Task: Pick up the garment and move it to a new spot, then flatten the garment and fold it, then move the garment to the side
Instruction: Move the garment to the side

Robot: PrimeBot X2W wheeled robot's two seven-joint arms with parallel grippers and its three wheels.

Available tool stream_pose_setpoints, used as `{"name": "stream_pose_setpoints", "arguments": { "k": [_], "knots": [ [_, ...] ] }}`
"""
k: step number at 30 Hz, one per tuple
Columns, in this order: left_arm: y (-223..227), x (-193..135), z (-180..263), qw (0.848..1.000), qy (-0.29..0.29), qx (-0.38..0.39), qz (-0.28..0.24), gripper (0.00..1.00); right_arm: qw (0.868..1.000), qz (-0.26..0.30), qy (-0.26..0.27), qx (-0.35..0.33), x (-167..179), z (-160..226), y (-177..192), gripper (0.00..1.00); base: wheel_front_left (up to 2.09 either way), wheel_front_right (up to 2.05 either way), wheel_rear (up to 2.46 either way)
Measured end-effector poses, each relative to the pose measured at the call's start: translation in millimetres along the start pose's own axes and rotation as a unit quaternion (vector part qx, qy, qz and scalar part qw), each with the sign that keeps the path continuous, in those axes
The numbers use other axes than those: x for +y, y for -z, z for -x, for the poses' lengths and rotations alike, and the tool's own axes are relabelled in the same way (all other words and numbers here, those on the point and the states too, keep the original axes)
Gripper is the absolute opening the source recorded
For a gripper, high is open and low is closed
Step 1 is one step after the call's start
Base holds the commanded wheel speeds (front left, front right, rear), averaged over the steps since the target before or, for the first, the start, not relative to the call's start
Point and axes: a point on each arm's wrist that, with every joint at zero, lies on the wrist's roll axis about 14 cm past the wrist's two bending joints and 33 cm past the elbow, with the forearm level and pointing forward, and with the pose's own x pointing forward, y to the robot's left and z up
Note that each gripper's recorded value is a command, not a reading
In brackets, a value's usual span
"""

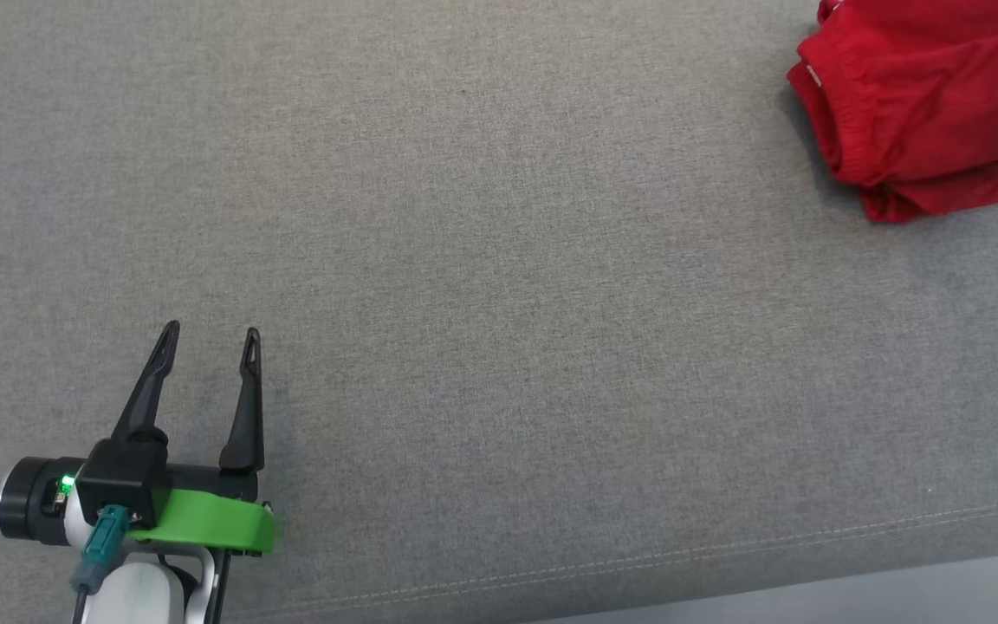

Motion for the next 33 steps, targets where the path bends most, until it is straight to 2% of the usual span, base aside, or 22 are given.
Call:
{"name": "stream_pose_setpoints", "arguments": {
  "k": [7,18,31,32,33],
  "knots": [
    [7,11,0,1.0,-0.01,0.009,-0.007,1.0,1.0,-0.002,0.022,0.002,-17,-12,-4,0.0,0.0,0.0,0.0],
    [15,17,-3,1.0,-0.016,0.017,-0.01,1.0,0.998,-0.01,0.062,0.02,-47,-18,13,0.0,0.0,0.0,0.0],
    [21,17,-7,1.0,-0.014,0.024,-0.009,1.0,0.995,-0.007,0.092,0.031,-66,-19,25,0.0,0.0,0.0,0.0],
    [21,17,-7,1.0,-0.014,0.024,-0.009,1.0,0.995,-0.008,0.094,0.031,-67,-19,25,0.09,0.0,0.0,0.0],
    [21,17,-7,1.0,-0.015,0.024,-0.009,1.0,0.995,-0.006,0.096,0.028,-68,-18,25,0.51,0.0,0.0,0.0]
  ]
}}
